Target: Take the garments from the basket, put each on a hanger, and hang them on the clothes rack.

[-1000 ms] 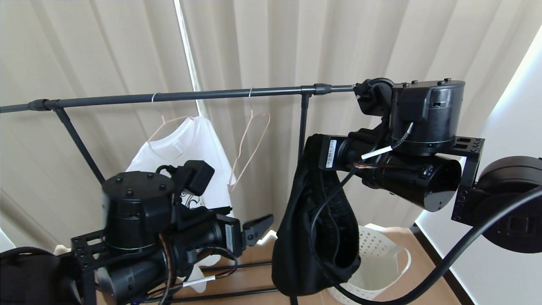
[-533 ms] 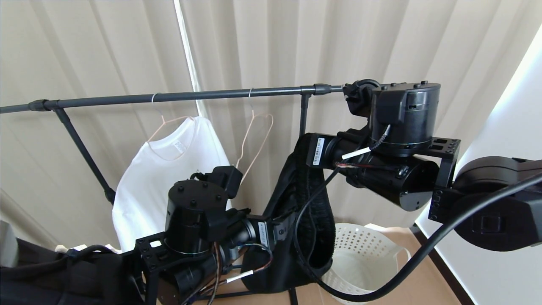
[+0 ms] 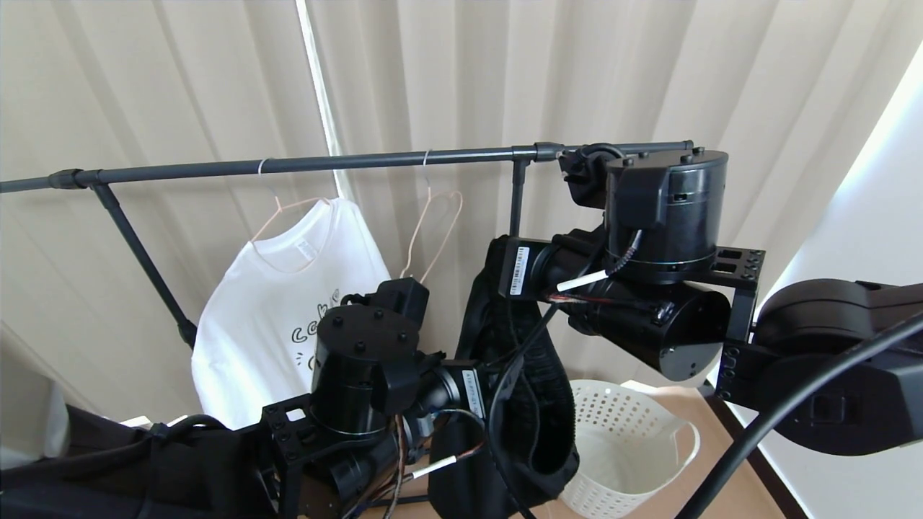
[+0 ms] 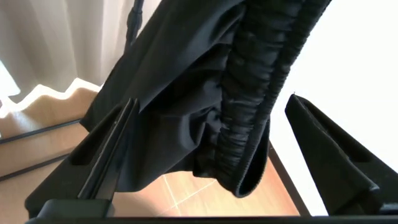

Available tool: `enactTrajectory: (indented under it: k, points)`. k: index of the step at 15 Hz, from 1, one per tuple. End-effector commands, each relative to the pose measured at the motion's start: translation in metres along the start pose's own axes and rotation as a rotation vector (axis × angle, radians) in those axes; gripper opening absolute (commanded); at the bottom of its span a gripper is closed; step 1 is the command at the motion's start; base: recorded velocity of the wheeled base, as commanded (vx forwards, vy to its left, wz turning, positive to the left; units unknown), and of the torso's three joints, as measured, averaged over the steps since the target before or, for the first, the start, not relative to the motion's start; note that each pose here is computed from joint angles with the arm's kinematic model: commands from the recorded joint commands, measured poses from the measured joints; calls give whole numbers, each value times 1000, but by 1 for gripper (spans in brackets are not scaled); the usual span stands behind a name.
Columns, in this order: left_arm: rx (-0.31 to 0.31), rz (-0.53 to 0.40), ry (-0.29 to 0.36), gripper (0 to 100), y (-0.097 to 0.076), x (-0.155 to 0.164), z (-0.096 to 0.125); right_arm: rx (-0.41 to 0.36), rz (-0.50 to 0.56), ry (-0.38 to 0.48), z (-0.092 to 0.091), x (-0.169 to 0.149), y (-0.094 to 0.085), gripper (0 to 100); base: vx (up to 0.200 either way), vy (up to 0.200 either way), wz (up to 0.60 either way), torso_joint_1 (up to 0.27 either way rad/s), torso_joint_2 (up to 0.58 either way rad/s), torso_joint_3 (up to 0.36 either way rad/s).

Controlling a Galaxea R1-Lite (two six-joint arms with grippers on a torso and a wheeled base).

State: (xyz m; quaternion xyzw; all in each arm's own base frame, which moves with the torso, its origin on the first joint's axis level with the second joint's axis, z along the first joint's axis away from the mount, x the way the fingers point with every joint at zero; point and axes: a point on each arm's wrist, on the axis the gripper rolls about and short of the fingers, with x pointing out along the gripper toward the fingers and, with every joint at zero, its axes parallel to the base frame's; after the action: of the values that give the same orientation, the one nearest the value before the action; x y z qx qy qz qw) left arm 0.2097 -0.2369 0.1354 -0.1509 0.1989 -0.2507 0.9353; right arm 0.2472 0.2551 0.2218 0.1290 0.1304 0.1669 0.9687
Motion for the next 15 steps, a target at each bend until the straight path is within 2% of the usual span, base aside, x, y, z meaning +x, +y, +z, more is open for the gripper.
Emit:
enactTrajectory:
  k: [1, 4, 7, 8, 10, 12, 13, 15]
  points:
    - [-8, -11, -17, 100, -3, 0, 5, -3, 7, 4, -1, -1, 2, 0, 0, 0, 0, 0, 0, 0]
    - [-14, -2, -38, 100, -5, 3, 9, -6, 8, 11, -4, -2, 3, 0, 0, 0, 0, 0, 0, 0]
    - [6, 173, -71, 100, 2, 30, -3, -7, -5, 12, -5, -4, 1, 0, 0, 0, 0, 0, 0, 0]
    - [44, 272, -73, 100, 11, 39, -13, -8, -13, 14, -6, -5, -3, 0, 0, 0, 0, 0, 0, 0]
    - [66, 296, -52, 100, 16, 39, -20, -4, -10, 0, -3, -8, -3, 0, 0, 0, 0, 0, 0, 0]
    - [114, 306, -34, 100, 18, 38, -23, 3, -34, -16, 2, -8, -8, 0, 0, 0, 0, 0, 0, 0]
    - [134, 309, -22, 100, 19, 37, -26, 8, -72, -40, 8, -8, -16, 0, 0, 0, 0, 0, 0, 0]
    - [153, 319, 9, 100, 23, 40, -35, 25, -81, -79, 23, -15, -23, 0, 0, 0, 0, 0, 0, 0]
